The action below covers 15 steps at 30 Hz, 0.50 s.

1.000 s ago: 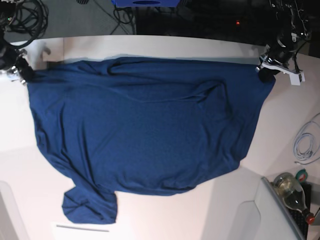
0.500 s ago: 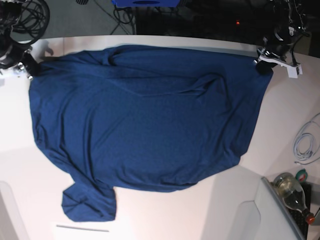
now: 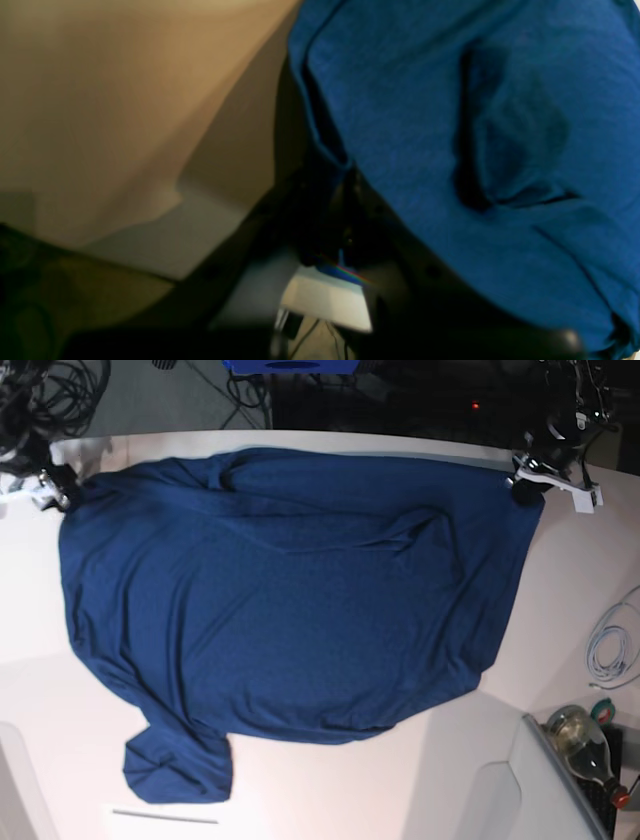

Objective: Layout the t-shirt on the table in an organized manner, then fold the t-shirt properly
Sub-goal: 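Hold both shirt corners and pull them apart to stretch the edge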

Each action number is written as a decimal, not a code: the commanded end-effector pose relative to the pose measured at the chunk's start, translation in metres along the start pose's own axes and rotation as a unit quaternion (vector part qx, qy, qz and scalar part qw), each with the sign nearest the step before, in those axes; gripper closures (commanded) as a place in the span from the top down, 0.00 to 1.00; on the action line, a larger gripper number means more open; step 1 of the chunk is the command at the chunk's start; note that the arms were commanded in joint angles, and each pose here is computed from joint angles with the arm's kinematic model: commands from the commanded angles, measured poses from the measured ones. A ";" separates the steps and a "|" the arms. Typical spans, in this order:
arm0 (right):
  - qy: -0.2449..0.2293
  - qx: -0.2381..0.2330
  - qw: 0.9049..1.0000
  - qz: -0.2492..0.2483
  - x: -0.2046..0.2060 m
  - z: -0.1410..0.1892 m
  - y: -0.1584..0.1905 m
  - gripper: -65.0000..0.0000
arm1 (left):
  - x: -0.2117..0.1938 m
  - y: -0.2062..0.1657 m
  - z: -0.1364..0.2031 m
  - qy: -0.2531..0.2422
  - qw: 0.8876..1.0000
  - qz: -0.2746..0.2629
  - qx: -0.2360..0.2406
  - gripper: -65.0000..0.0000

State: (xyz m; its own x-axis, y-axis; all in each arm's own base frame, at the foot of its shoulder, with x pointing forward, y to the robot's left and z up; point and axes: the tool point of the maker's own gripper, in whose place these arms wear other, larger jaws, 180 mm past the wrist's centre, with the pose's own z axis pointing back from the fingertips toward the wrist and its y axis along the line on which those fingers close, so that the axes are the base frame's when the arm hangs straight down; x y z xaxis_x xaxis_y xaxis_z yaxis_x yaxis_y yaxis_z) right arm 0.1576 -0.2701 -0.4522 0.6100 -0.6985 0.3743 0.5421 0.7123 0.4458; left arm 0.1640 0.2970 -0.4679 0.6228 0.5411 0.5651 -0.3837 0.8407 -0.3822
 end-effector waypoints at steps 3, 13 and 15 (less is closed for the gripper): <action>-0.017 0.030 0.998 0.053 0.003 0.009 0.010 0.46 | 0.009 0.003 0.004 -0.013 1.000 -0.006 -0.001 0.00; 0.044 0.034 0.998 0.010 -0.039 -0.018 -0.007 0.46 | 0.011 0.002 0.003 -0.015 1.000 -0.006 -0.002 0.00; 0.061 0.043 0.997 0.023 -0.048 -0.024 0.002 0.46 | 0.011 0.002 0.003 -0.015 1.000 -0.006 -0.002 0.00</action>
State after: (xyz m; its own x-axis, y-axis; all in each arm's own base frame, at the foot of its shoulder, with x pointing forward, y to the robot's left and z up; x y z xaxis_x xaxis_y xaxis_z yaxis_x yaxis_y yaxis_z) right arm 0.1414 -0.2336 -0.4912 0.6938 -0.6591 0.2903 0.4787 0.7232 0.4978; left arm 0.1621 0.2978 -0.4701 0.6245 0.5450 0.5595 -0.3900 0.8382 -0.3812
